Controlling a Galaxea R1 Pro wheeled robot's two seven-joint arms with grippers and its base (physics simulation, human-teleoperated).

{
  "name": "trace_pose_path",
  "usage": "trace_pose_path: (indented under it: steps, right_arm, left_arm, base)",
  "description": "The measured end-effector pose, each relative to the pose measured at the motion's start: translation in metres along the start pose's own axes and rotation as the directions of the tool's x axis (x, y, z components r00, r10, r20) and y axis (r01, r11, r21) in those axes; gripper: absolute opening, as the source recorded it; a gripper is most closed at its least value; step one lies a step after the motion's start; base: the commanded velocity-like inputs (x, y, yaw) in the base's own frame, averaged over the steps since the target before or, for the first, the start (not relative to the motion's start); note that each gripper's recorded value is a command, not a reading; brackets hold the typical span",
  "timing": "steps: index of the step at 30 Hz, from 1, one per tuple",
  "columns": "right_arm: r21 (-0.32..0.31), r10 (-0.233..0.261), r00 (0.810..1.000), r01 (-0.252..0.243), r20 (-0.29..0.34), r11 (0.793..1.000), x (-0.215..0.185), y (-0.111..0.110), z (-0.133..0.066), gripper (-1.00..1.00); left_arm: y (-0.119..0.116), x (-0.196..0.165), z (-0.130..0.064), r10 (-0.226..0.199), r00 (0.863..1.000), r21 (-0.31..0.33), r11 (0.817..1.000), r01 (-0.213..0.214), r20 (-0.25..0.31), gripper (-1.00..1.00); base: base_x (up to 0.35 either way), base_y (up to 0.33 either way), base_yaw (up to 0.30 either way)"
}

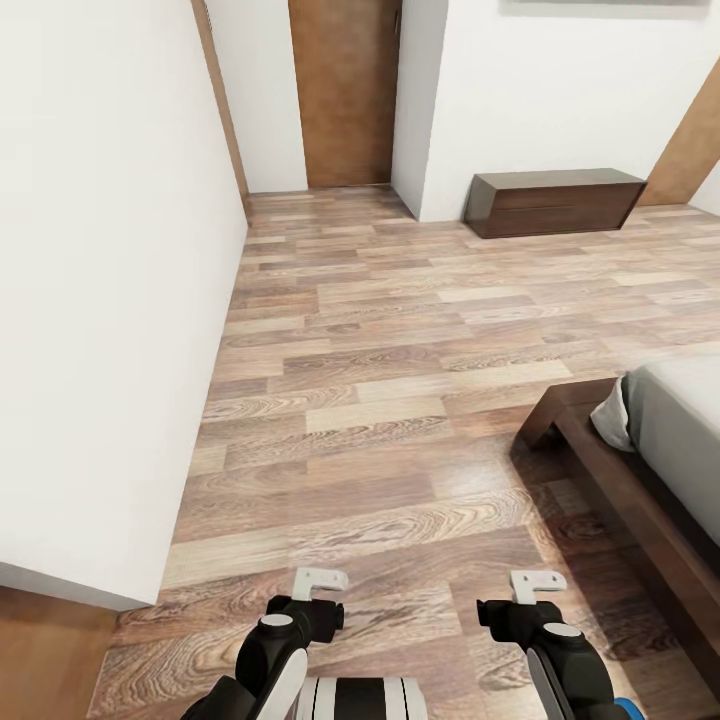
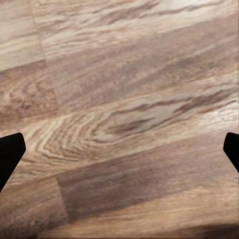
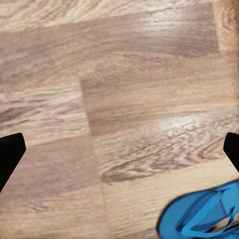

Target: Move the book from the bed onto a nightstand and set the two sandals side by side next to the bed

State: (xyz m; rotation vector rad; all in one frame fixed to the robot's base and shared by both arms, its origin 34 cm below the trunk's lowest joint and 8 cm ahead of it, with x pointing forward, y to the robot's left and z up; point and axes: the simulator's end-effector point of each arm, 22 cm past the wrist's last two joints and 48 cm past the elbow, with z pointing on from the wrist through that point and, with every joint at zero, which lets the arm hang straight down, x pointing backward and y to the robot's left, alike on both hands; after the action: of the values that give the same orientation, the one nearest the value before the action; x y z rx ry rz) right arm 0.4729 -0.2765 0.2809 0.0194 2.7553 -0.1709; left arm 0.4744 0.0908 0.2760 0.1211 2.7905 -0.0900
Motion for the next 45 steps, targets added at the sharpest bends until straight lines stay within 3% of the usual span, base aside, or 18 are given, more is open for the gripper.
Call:
trace_pose_path:
  steps: [35, 45]
  right_arm:
    - [-0.015, 0.001, 1.0, -0.002, -0.005, 1.0, 0.002, 0.005, 0.001, 1.0]
    - [-0.016, 0.004, 0.999, -0.004, 0.032, 1.0, -0.011, 0.004, -0.011, 1.0]
  left_arm:
    - [0.002, 0.007, 0.004, 0.002, 1.0, -0.006, 1.0, -0.002, -0.015, 1.0]
    - [0.001, -0.007, -0.009, 0.006, 1.0, -0.007, 1.0, -0.006, 0.019, 1.0]
  base:
    - [0.0, 0.0, 0.0]
    - [0.0, 0.0, 0.0]
